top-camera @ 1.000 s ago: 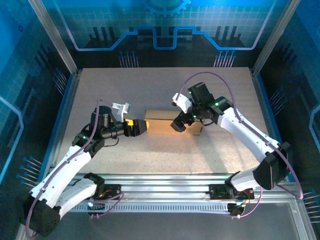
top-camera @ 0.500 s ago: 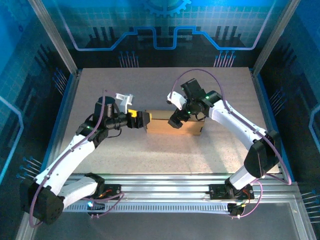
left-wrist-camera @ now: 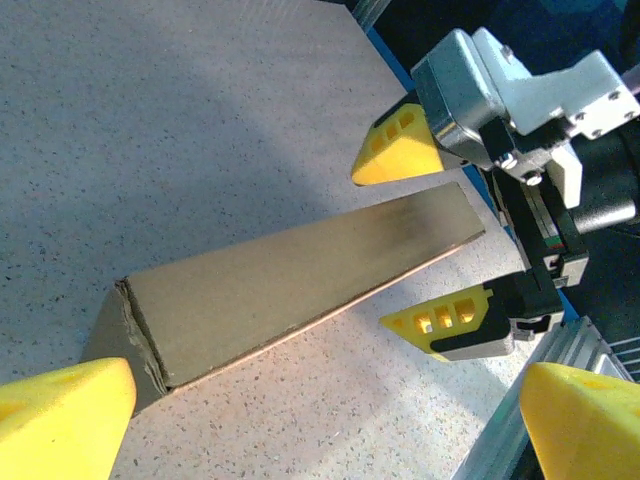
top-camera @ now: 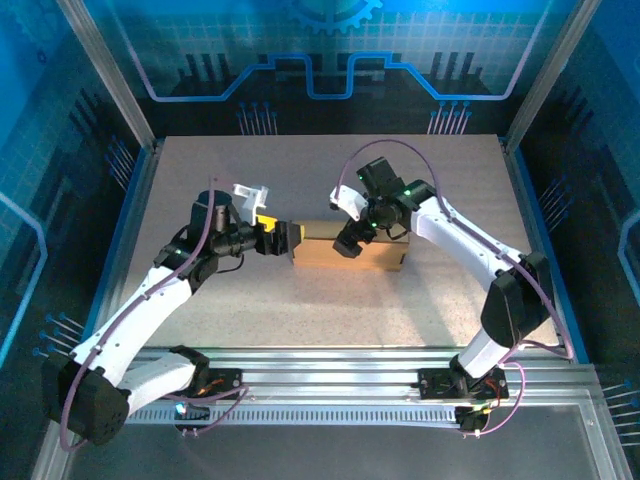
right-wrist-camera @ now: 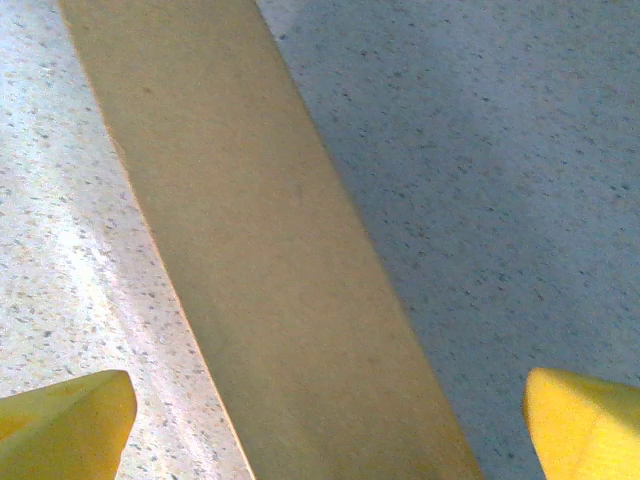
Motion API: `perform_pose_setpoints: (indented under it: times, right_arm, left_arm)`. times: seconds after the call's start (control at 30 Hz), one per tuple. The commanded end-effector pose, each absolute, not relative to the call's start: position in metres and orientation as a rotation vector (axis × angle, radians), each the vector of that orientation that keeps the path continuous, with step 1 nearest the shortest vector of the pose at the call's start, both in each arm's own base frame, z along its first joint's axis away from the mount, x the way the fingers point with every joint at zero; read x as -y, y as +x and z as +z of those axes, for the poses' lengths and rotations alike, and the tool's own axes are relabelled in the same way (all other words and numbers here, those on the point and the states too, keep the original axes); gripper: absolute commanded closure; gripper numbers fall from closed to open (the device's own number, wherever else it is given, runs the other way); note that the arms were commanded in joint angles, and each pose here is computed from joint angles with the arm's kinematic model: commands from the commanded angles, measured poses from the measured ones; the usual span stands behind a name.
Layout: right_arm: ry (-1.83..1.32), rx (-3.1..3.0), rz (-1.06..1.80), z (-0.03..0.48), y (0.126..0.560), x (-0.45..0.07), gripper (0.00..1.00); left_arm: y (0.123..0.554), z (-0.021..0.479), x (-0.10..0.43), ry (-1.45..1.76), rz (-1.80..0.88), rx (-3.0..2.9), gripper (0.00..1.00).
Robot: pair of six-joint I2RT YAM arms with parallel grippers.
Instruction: Fold the paper box
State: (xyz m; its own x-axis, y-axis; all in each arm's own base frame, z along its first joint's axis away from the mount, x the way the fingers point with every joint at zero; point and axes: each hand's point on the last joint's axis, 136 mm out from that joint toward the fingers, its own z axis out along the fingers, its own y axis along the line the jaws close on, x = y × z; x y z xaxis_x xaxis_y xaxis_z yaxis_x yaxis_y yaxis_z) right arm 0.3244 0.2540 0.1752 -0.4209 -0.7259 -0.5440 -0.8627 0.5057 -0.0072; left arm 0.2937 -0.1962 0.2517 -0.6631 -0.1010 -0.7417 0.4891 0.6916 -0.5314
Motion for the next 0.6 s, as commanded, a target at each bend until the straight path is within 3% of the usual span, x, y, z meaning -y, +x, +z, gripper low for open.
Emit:
perform_pose_setpoints:
  times: [0.0,0.57]
  right_arm:
    - [-1.325,-2.232,0.459,0.176,0.327,-0.266,0.0]
    - [-1.454,-2.326,0.437,0.154,0.327,-0.272,0.16]
  left_arm:
    - [0.282,0.261,0.2,0.327,-1.005,-2.094,0.01]
    - [0.295,0.267,0.205,0.341,-0.991,-2.108,0.01]
